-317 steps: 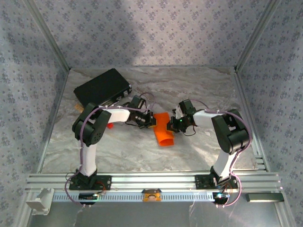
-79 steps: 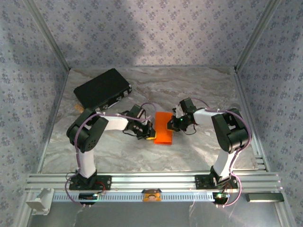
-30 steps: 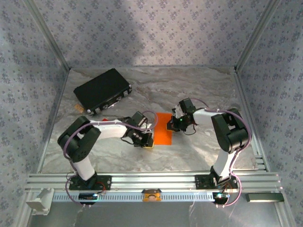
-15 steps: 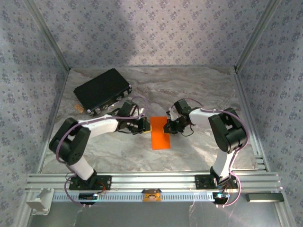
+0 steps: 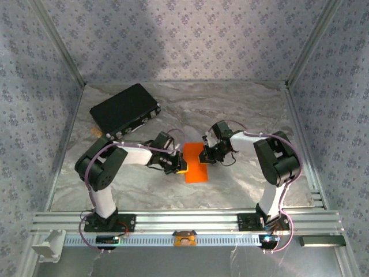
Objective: Fold a paper plane with a square sheet of paper (pick it up from the middle)
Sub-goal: First fold the square sheet of paper in half at the center of the table.
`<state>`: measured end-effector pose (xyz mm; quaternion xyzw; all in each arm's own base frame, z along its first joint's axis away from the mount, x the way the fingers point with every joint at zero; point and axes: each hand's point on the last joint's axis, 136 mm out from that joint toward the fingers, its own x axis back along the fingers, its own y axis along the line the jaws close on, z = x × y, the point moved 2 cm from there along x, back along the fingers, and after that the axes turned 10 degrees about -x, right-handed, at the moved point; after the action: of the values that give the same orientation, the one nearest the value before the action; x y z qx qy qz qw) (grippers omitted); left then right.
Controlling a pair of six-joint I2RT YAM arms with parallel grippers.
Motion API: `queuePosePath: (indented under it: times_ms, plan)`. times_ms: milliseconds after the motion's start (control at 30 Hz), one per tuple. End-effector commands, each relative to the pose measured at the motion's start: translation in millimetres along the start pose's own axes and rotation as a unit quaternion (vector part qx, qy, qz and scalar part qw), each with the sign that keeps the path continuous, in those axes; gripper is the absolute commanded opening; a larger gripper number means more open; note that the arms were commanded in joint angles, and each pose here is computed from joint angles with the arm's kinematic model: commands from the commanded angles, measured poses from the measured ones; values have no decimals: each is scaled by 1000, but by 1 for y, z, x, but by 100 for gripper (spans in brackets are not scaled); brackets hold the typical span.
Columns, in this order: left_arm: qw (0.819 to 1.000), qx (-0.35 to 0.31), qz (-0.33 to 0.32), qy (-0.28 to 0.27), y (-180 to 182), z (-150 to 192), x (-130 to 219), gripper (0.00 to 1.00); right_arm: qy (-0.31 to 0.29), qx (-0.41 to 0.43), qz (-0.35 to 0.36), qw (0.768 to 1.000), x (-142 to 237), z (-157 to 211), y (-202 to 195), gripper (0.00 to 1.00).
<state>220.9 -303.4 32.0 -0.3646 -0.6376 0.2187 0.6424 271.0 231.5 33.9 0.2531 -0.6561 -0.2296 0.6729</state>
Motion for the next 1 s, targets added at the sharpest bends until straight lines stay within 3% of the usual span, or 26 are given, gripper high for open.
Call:
queuePosePath:
  times_ms: [0,200,367,600,967]
  plan:
    - [1000,-3,-22,18,9,10,-6,0,19,-11,26,999,-6,6,-12,0]
    - [999,-28,-31,4,-8,0,6,0,17,-7,19,1000,-3,6,-8,0]
    - [997,-41,-28,-52,-32,-33,30,0,7,3,0,1000,2,3,2,0]
    - [996,-8,-16,-87,-23,-76,32,0,11,2,-2,1000,0,5,1,0]
    - [996,0,-29,-82,-1,-99,9,0,9,5,-3,1000,2,4,2,0]
